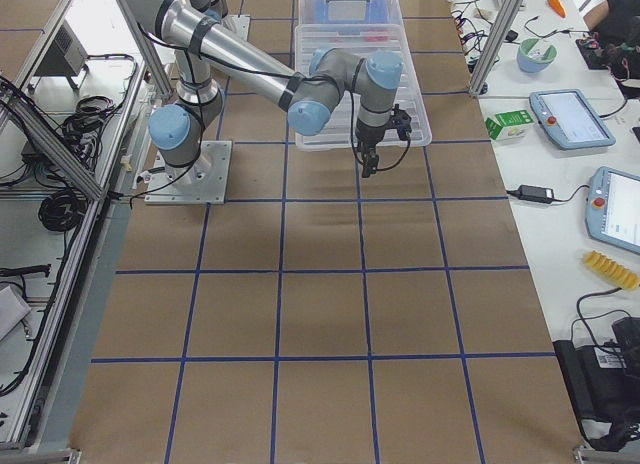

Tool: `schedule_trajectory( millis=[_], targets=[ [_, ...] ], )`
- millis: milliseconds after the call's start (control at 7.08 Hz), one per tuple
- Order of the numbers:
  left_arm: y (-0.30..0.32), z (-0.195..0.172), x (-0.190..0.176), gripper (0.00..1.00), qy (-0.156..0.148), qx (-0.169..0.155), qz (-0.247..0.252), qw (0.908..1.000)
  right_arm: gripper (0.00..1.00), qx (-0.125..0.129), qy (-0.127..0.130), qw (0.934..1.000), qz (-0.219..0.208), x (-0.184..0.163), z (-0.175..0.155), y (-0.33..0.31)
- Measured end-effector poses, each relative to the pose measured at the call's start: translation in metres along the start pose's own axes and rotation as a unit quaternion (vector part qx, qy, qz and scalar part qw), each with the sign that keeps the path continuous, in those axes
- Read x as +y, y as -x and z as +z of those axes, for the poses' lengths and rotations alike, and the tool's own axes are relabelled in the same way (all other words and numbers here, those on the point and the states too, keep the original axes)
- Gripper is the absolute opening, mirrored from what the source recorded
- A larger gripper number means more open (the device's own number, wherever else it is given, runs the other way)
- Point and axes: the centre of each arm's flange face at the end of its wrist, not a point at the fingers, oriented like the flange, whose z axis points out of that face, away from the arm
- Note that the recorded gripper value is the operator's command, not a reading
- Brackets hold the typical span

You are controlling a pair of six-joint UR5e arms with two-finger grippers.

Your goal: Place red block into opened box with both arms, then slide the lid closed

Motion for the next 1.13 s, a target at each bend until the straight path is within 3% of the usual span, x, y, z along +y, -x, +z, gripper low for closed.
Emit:
schedule_trajectory(
  millis=[1130],
  targets=[
    [0.003, -0.002, 0.001, 1.00, -0.002, -0.001, 0.002, 1.0000, 0.99, 0.005, -0.006, 0.9991, 0.041, -0.014, -0.008, 0.143]
  ],
)
